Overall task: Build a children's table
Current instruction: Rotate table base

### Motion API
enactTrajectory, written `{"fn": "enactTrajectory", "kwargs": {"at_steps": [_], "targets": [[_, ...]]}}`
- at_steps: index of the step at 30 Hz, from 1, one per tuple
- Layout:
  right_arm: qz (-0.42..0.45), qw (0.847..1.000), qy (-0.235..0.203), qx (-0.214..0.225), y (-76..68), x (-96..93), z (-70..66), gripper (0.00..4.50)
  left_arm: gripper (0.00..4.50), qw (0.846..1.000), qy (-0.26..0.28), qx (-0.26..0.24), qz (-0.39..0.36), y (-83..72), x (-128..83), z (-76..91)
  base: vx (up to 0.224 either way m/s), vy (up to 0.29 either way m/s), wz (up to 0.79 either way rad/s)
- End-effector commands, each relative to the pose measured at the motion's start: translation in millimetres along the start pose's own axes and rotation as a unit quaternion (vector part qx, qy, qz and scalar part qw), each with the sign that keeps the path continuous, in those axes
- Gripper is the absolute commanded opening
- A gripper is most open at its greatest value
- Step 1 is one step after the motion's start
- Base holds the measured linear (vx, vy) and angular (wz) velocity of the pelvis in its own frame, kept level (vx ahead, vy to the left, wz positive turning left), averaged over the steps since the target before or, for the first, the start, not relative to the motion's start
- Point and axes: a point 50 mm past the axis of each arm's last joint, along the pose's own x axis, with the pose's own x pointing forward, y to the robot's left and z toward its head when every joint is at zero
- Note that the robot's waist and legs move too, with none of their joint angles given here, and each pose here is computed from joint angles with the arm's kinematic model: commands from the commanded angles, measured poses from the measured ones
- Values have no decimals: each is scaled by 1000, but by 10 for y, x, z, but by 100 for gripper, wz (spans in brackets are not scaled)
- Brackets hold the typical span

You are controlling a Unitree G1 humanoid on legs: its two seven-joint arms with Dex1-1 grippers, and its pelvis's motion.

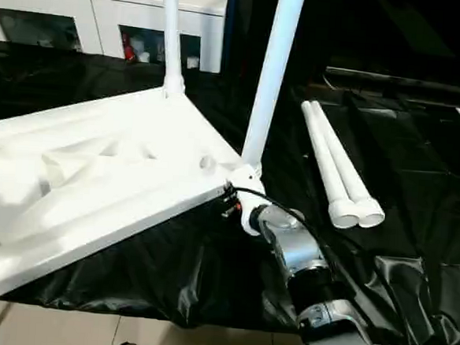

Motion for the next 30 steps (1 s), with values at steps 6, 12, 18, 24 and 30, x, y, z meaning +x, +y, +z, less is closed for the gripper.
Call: {"fn": "enactTrajectory", "kwargs": {"at_steps": [6,12,18,24,30], "targets": [[-8,1000,-12,-5,-44,28,99,33,0,987,-56,40,-145,-289,-181,187,0,0,0],[-7,1000,-17,-6,-47,47,130,12,0,960,-118,84,-240,-463,-360,347,0,0,0],[-4,1000,-21,-9,-57,53,146,12,0,893,-212,112,-382,-829,-624,613,0,0,0],[3,1000,-24,-10,-53,53,152,12,0,850,-253,132,-442,-1109,-698,798,0,0,0],[17,999,-30,-12,-14,71,183,12,0,829,-266,140,-472,-1284,-717,895,0,0,0]]}}
